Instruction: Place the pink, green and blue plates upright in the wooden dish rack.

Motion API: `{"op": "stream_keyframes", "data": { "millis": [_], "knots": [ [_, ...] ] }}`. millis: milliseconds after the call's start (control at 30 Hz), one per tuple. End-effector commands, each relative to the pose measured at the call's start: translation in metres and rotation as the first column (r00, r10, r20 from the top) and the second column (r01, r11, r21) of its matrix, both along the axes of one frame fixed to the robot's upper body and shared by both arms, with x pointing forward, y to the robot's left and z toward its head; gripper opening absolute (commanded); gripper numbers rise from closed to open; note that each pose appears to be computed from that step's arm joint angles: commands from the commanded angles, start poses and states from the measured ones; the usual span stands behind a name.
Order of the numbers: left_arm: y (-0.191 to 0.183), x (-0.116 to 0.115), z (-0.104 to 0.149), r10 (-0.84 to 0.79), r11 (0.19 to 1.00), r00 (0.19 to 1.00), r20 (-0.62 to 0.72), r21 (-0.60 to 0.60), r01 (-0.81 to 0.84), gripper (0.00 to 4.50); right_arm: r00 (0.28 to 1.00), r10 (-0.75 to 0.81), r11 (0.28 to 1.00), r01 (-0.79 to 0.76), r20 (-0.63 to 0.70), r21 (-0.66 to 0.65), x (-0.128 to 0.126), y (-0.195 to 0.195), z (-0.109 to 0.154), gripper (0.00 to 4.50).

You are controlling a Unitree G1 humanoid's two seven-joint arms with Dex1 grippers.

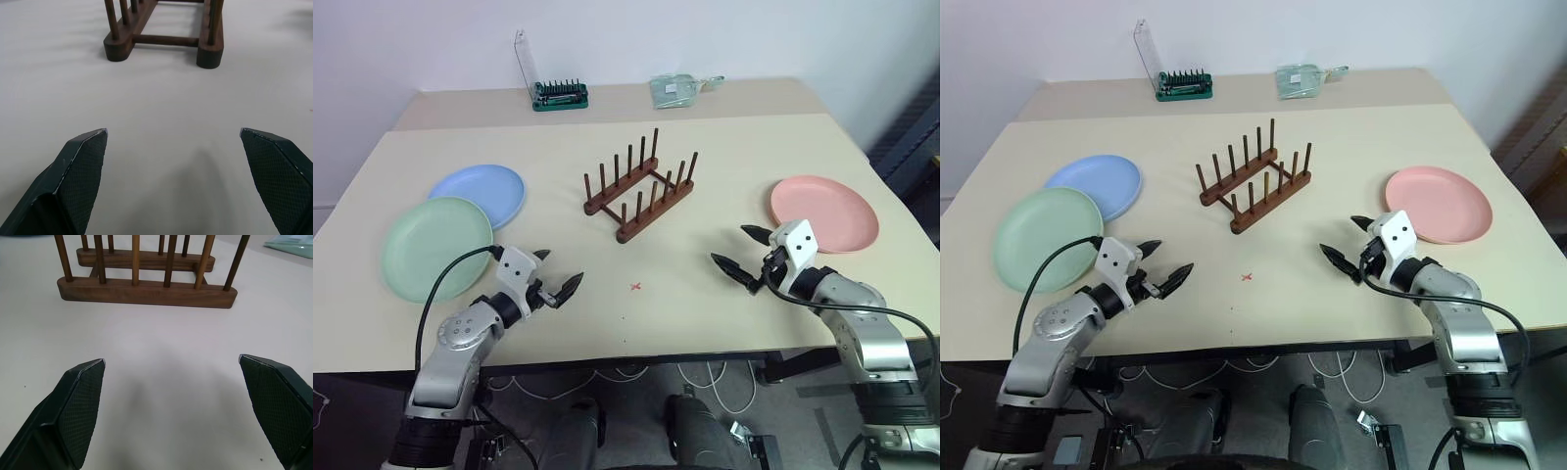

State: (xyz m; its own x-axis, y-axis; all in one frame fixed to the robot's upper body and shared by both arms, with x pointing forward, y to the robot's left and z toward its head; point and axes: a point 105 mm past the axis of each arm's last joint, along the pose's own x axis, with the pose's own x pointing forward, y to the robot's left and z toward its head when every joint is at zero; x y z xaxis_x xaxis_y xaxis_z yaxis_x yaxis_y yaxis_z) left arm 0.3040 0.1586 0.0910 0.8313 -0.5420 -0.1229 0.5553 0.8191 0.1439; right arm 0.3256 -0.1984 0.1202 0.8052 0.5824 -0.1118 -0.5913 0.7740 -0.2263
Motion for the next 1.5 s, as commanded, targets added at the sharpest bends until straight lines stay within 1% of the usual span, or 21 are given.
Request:
{"op": "stream_keyframes", "data": {
  "millis": [33, 167, 233, 300, 367, 467, 567, 633, 700, 767, 867, 900, 933, 1033, 1100, 1133, 1267, 1333, 1400, 1500],
  "knots": [
    [-0.007, 0.005, 0.005, -0.007, 1.000, 0.999, 0.041, 0.010, 0.006, 4.45, 0.998, 0.018, 1.000, -0.018, 0.060, 0.001, -0.001, 0.010, 0.012, 4.50],
    [-0.015, 0.012, 0.001, -0.018, 0.999, 0.999, 0.041, 0.032, 0.016, 4.45, 0.998, 0.025, 1.000, -0.026, 0.061, 0.011, -0.004, 0.019, 0.011, 4.50],
    [-0.037, 0.019, -0.010, -0.076, 0.996, 0.997, 0.005, 0.051, 0.076, 4.45, 0.997, 0.026, 0.999, -0.027, 0.066, 0.023, -0.004, 0.026, 0.011, 4.50],
    [-0.052, 0.027, -0.015, -0.105, 0.992, 0.994, -0.017, 0.062, 0.106, 4.45, 0.997, 0.033, 0.998, -0.036, 0.075, 0.043, -0.005, 0.034, 0.014, 4.50],
    [-0.064, 0.036, -0.016, -0.126, 0.991, 0.992, -0.017, 0.045, 0.126, 4.45, 0.997, 0.032, 0.998, -0.036, 0.071, 0.058, -0.007, 0.043, 0.014, 4.50],
    [-0.076, 0.048, -0.019, -0.144, 0.988, 0.990, -0.016, 0.052, 0.144, 4.45, 0.998, 0.047, 0.998, -0.048, 0.036, 0.043, -0.011, 0.056, 0.003, 4.50],
    [-0.094, 0.061, -0.015, -0.165, 0.986, 0.986, -0.015, 0.037, 0.165, 4.45, 0.999, 0.044, 0.997, -0.045, 0.012, 0.055, -0.013, 0.071, -0.005, 4.50],
    [-0.101, 0.068, -0.016, -0.156, 0.985, 0.988, -0.009, 0.067, 0.156, 4.45, 1.000, 0.012, 0.997, -0.014, 0.026, 0.076, -0.010, 0.073, -0.004, 4.50],
    [-0.102, 0.072, -0.017, -0.148, 0.985, 0.989, -0.008, 0.083, 0.148, 4.45, 1.000, -0.004, 0.996, 0.002, 0.028, 0.092, -0.009, 0.075, -0.003, 4.50],
    [-0.105, 0.073, -0.018, -0.150, 0.986, 0.989, -0.016, 0.074, 0.151, 4.45, 1.000, -0.002, 0.995, 0.000, 0.019, 0.098, -0.010, 0.076, -0.005, 4.50],
    [-0.113, 0.070, -0.023, -0.183, 0.980, 0.983, -0.026, 0.074, 0.185, 4.45, 1.000, -0.007, 0.995, 0.005, 0.013, 0.101, -0.011, 0.076, -0.006, 4.50],
    [-0.113, 0.069, -0.023, -0.187, 0.979, 0.982, -0.024, 0.076, 0.188, 3.93, 1.000, -0.009, 0.995, 0.007, 0.013, 0.101, -0.012, 0.076, -0.006, 4.50],
    [-0.113, 0.068, -0.023, -0.187, 0.979, 0.982, -0.022, 0.075, 0.188, 3.62, 1.000, -0.013, 0.995, 0.012, 0.012, 0.102, -0.012, 0.075, -0.006, 4.50],
    [-0.112, 0.068, -0.022, -0.188, 0.979, 0.982, -0.008, 0.075, 0.188, 2.13, 1.000, -0.025, 0.995, 0.024, 0.010, 0.100, -0.012, 0.073, -0.006, 4.50],
    [-0.110, 0.067, -0.022, -0.188, 0.979, 0.982, -0.002, 0.081, 0.188, 1.09, 0.999, -0.034, 0.996, 0.033, 0.015, 0.077, -0.013, 0.070, -0.007, 4.50],
    [-0.110, 0.067, -0.021, -0.194, 0.977, 0.981, 0.007, 0.092, 0.192, 0.70, 0.999, -0.035, 0.998, 0.034, 0.013, 0.059, -0.014, 0.068, -0.008, 4.50],
    [-0.113, 0.059, -0.012, -0.282, 0.956, 0.958, 0.047, 0.100, 0.276, 0.71, 1.000, -0.016, 1.000, 0.016, -0.021, 0.003, -0.023, 0.051, -0.015, 4.50],
    [-0.115, 0.052, -0.009, -0.350, 0.933, 0.935, 0.054, 0.102, 0.344, 0.71, 0.999, -0.025, 1.000, 0.024, -0.033, -0.012, -0.027, 0.039, -0.016, 4.50],
    [-0.121, 0.039, -0.004, -0.463, 0.885, 0.885, 0.050, 0.086, 0.458, 0.71, 0.998, -0.032, 0.999, 0.030, -0.057, -0.030, -0.034, 0.025, -0.018, 4.50],
    [-0.125, 0.024, -0.002, -0.593, 0.802, 0.805, 0.024, 0.108, 0.587, 0.71, 0.995, -0.040, 0.997, 0.035, -0.090, -0.062, -0.044, 0.008, -0.022, 4.50]
  ]
}}
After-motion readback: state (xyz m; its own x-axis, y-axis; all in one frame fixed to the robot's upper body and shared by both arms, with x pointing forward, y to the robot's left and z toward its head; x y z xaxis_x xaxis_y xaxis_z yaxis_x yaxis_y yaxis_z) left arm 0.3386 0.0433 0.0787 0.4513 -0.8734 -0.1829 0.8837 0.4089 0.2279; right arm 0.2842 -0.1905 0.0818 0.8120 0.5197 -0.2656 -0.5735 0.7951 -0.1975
